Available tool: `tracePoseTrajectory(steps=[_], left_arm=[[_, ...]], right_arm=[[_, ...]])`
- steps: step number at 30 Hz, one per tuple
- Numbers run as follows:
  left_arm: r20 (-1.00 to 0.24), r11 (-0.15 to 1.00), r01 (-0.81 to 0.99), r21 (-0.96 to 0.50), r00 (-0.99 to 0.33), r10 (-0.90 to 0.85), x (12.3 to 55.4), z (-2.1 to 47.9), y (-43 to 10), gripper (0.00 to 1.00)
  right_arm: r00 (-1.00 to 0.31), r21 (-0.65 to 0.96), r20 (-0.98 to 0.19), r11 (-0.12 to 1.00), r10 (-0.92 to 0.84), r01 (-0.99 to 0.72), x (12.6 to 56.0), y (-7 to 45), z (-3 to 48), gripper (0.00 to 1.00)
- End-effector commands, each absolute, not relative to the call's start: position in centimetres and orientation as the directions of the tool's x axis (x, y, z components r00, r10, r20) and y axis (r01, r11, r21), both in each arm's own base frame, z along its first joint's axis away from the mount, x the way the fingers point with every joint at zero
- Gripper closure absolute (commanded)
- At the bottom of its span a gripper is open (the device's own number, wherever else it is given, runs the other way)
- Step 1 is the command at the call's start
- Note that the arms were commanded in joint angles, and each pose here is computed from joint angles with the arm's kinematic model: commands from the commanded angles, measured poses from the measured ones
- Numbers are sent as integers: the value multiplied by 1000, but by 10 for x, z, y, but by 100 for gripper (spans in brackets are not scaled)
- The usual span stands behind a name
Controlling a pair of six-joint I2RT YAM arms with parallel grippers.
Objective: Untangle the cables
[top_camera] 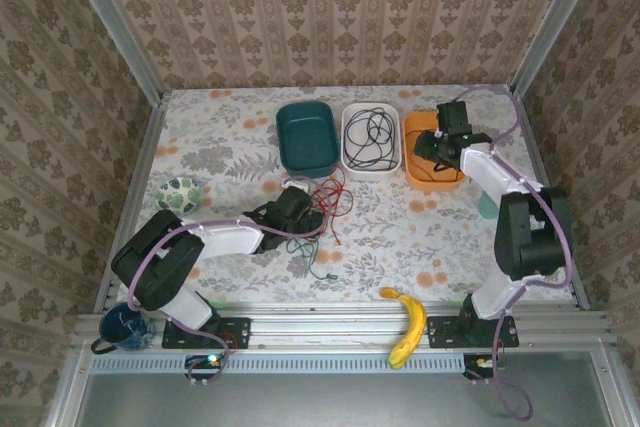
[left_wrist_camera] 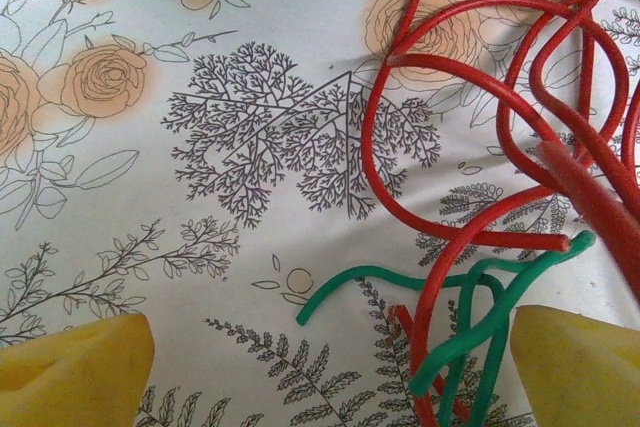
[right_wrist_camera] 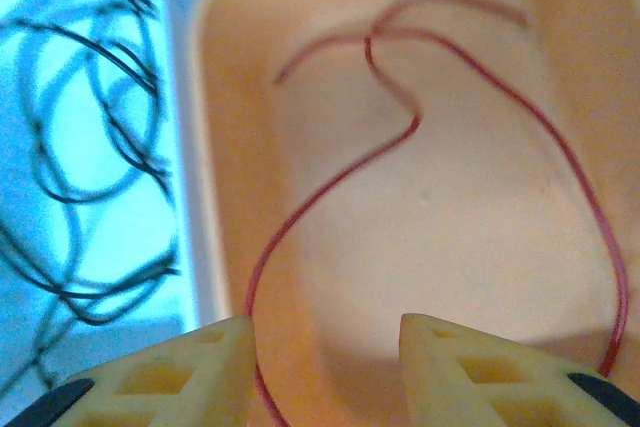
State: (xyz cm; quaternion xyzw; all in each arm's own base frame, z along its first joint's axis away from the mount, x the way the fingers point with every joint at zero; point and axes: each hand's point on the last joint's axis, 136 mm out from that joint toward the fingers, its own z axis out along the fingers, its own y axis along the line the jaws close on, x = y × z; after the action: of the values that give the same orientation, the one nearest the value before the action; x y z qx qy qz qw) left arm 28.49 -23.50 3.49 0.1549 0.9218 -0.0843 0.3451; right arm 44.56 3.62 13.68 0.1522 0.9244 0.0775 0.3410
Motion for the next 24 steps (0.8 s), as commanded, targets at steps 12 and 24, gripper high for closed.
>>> tracePoseTrajectory(steps=[12, 24], left_arm=[[-648, 942, 330, -55, -730, 218, 293, 28, -245, 7], [-643, 944, 327, -47, -733, 222, 293, 26, -246, 8]], right_arm=[[-758, 326, -652, 911, 23, -253, 395, 185, 154, 55], [-838, 447, -545, 846, 1, -290, 381, 271, 101, 55]])
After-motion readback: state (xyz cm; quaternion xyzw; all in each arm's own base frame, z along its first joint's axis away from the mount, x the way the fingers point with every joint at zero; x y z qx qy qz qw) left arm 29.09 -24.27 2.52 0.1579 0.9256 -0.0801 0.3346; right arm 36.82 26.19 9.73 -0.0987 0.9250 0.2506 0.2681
